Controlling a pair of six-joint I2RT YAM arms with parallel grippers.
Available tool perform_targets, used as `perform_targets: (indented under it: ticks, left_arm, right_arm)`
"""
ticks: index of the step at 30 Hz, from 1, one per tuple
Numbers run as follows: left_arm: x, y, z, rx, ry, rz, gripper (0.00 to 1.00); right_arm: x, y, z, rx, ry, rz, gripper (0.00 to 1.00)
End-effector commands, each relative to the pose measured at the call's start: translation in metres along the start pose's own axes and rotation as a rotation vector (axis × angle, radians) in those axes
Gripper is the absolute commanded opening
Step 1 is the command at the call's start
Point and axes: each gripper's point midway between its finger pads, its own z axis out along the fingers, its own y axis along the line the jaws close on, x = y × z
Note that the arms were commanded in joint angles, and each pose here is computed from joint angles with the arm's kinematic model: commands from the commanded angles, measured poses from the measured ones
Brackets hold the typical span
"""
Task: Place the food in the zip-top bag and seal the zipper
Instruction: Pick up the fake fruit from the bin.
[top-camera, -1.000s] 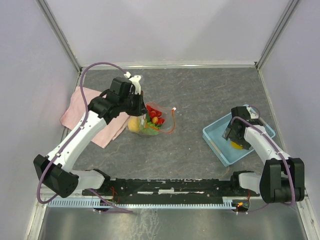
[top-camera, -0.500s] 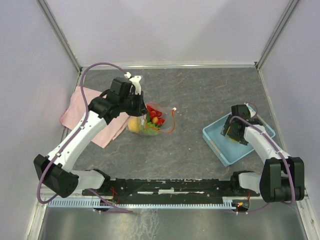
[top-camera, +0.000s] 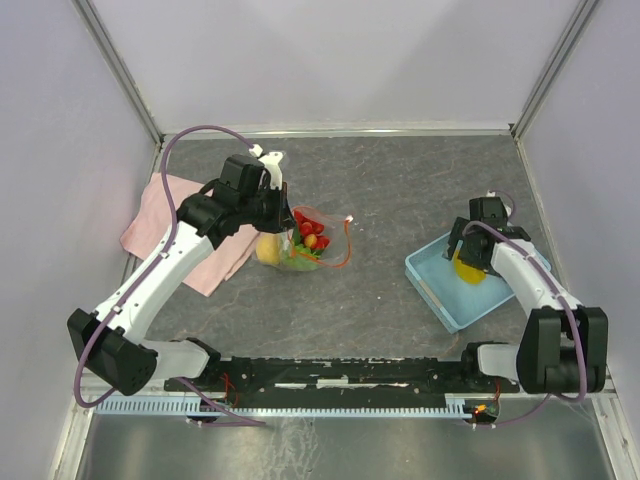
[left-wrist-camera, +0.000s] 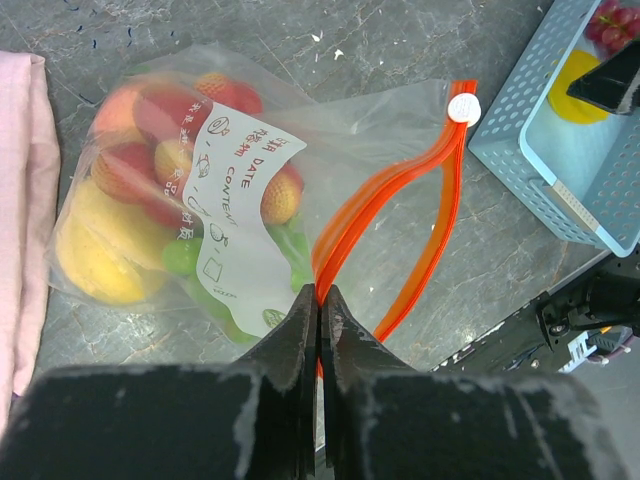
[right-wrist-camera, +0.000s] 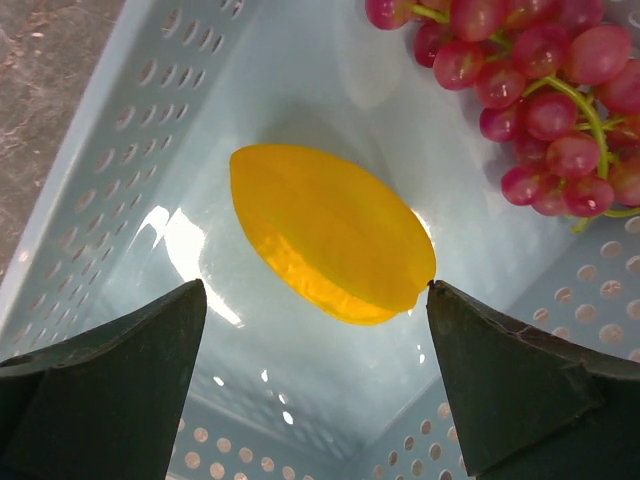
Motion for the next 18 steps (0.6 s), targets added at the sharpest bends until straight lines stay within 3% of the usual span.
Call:
perform_targets:
  ticks: [1,12,18]
  left_arm:
    - [-0.019,-0.007,-0.007,0.047,-0.079,0.054,0.03]
    - [-0.018,-0.008,-0.005,0.056,-0.072,0.051,0.03]
    - [-0.018,-0.007,-0.005,0.055,-0.073,0.049,0.03]
  right_arm:
    - [-0.012,0.009,0.015,-0.036,0.005,0.003,0.99]
    - [0.011,0.028,0.022,-0.150,0.078,0.003,0.89]
    - [-0.001,0.015,0.024,-0.069,0.025,0.033,0.91]
